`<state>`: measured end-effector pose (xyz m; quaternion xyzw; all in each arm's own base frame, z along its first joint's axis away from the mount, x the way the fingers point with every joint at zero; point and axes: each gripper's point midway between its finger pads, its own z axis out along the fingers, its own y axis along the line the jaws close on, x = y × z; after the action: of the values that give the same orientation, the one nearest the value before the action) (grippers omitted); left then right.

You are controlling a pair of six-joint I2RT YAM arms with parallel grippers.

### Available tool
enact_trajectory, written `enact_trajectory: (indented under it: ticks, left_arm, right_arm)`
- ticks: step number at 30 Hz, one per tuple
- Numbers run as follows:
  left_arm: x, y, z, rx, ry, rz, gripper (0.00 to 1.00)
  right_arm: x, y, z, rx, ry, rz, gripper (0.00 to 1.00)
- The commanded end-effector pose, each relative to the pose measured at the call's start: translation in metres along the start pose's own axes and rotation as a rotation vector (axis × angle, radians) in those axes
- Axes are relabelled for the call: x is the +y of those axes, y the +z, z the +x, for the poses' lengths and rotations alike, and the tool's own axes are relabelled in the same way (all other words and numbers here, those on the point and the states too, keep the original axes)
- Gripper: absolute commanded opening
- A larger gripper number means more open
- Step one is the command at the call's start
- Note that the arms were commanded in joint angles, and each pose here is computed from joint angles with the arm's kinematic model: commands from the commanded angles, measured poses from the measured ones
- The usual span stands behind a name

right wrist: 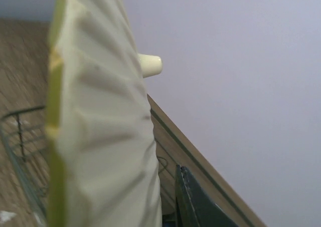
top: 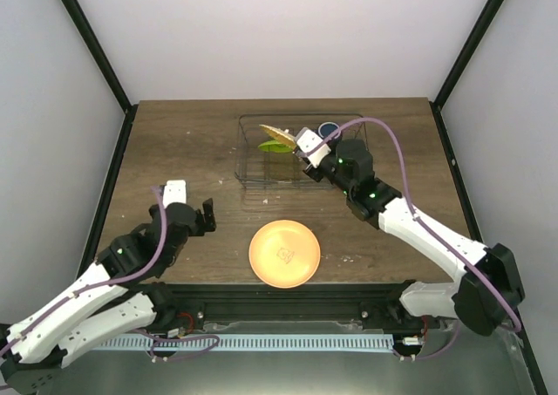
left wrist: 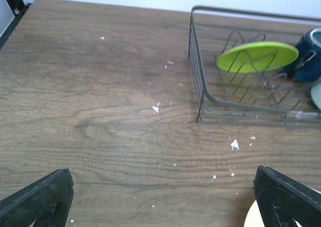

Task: Load the mixed dishes into the dish rack

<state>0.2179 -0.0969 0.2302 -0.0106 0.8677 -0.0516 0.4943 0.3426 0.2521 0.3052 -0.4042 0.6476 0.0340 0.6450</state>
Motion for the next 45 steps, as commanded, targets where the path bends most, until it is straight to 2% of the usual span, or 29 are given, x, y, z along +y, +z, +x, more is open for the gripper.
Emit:
enact_trajectory:
  ticks: [1,7,15,27,36,40,45]
  left_arm:
    - [0.012,-0.006,-0.008,-0.071,-0.039,-0.016,1.0]
    - [0.018,0.0,0.004,-0.034,-0.024,-0.046,1.0]
    - [0.015,0.008,0.006,-0.019,-0.025,-0.032,1.0]
    - [0.019,0.017,0.014,0.002,-0.03,-0.033,1.0]
    - [0.017,0.021,0.016,0.011,-0.021,-0.035,1.0]
    - [0.015,0.023,0.017,0.014,-0.021,-0.029,1.0]
    - [0.015,0.024,0.018,0.017,-0.016,-0.026,1.0]
  right_arm:
    - [-0.027,0.01,-0.029,-0.033,-0.253,0.093,0.01]
    - [-0.013,0.03,-0.001,0.087,-0.383,0.017,0.01]
    - [0.005,0.058,0.06,0.314,-0.497,-0.008,0.01]
    - [0.016,0.086,0.085,0.37,-0.6,-0.017,0.01]
    - [0.025,0.099,0.082,0.375,-0.669,-0.035,0.01]
    - [0.032,0.108,0.086,0.399,-0.693,-0.048,0.13]
    - [0.036,0.114,0.088,0.412,-0.716,-0.056,0.34]
